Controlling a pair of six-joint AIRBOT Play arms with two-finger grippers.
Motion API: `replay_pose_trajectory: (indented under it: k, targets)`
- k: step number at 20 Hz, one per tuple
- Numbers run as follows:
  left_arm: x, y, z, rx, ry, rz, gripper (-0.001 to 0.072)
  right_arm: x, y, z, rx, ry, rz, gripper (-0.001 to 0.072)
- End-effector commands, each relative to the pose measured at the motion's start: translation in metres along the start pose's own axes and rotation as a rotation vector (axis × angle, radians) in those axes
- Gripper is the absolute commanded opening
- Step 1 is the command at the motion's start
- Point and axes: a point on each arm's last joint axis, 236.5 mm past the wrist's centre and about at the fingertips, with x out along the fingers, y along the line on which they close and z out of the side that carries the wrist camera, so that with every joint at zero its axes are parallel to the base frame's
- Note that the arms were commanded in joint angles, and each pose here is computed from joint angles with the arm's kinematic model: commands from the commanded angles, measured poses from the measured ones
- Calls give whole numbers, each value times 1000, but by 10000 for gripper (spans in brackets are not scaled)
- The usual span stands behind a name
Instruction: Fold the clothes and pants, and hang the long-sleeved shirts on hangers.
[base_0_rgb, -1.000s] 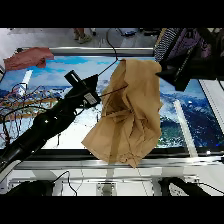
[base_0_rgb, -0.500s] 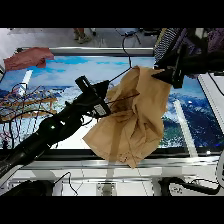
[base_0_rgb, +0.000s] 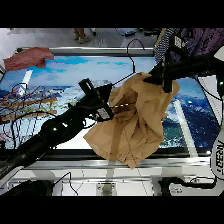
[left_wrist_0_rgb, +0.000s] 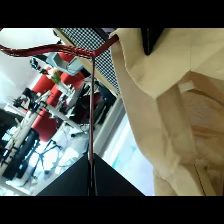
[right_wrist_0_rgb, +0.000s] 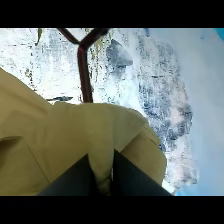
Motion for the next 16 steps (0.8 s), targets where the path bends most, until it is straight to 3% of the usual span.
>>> replay_pose_trajectory:
  k: [1,2,4,7,9,11,13,16]
  targets:
    - [0,8,-4,-3,7,21,94,-1,0,-4,31,37,-10,24]
    - [-1,14,-4,-23,3,42,226,-3,-4,-7,44,56,-33,22]
    - [-9,44,6,-203,-42,149,368,-8,-22,-13,86,93,-127,24]
    - [-43,93,24,-420,-115,270,421,-17,-47,-21,129,127,-248,24]
    - [-69,116,41,-459,-167,301,484,-19,-56,-21,158,121,-286,24]
    - [-91,124,45,-476,-165,272,478,-23,-68,-19,190,107,-341,24]
    - [-103,123,6,-703,-55,211,466,-30,-79,-14,198,90,-402,24]
    - [-114,81,-115,-1082,324,151,473,-47,-87,3,192,60,-479,24]
